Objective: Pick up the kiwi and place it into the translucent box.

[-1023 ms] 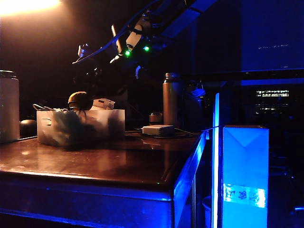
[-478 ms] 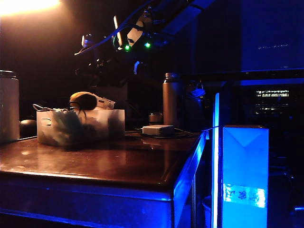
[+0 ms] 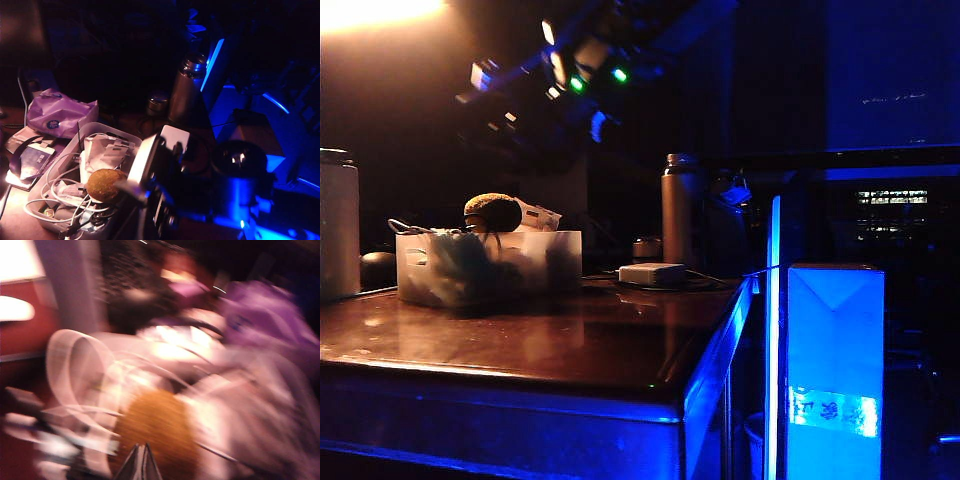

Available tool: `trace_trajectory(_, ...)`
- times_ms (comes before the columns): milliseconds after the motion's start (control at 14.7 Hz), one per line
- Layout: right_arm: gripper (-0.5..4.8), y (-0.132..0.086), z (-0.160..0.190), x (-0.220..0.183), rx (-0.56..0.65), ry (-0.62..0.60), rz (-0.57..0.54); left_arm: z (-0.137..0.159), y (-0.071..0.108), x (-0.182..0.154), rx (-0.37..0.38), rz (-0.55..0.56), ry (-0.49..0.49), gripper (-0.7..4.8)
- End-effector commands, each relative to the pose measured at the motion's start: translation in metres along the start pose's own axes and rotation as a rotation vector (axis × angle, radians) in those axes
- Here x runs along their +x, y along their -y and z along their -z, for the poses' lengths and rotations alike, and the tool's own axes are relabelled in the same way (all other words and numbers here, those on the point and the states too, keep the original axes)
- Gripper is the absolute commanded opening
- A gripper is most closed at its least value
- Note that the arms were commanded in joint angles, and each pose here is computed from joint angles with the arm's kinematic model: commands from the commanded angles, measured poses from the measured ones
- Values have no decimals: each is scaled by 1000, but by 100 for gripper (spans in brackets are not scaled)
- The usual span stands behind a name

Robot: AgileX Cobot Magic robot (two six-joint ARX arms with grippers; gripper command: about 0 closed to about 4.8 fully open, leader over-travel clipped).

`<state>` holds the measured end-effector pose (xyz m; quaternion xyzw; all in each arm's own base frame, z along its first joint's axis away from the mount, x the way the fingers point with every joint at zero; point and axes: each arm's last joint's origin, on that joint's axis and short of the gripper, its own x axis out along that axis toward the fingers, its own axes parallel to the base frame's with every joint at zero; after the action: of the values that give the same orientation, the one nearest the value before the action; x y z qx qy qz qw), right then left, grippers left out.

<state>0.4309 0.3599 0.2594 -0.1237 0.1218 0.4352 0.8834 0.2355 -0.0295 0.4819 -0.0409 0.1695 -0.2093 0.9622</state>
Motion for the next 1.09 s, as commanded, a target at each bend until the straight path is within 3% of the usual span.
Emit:
trace_trajectory(68, -1, -9, -10, -7, 6, -15, -66, -2, 1, -2, 11, 1, 19, -4)
trace_trajectory(341, -1, -6, 18, 7, 19, -96, -70, -2, 1, -2, 12, 2, 22, -4)
trace_trajectory(682, -1, 12, 24, 18, -2, 13, 71, -2, 1, -2, 11, 2, 19, -4)
trace_trajectory(1091, -1, 14, 15, 16, -38, 71, 28, -2, 1, -2, 9, 4, 16, -4)
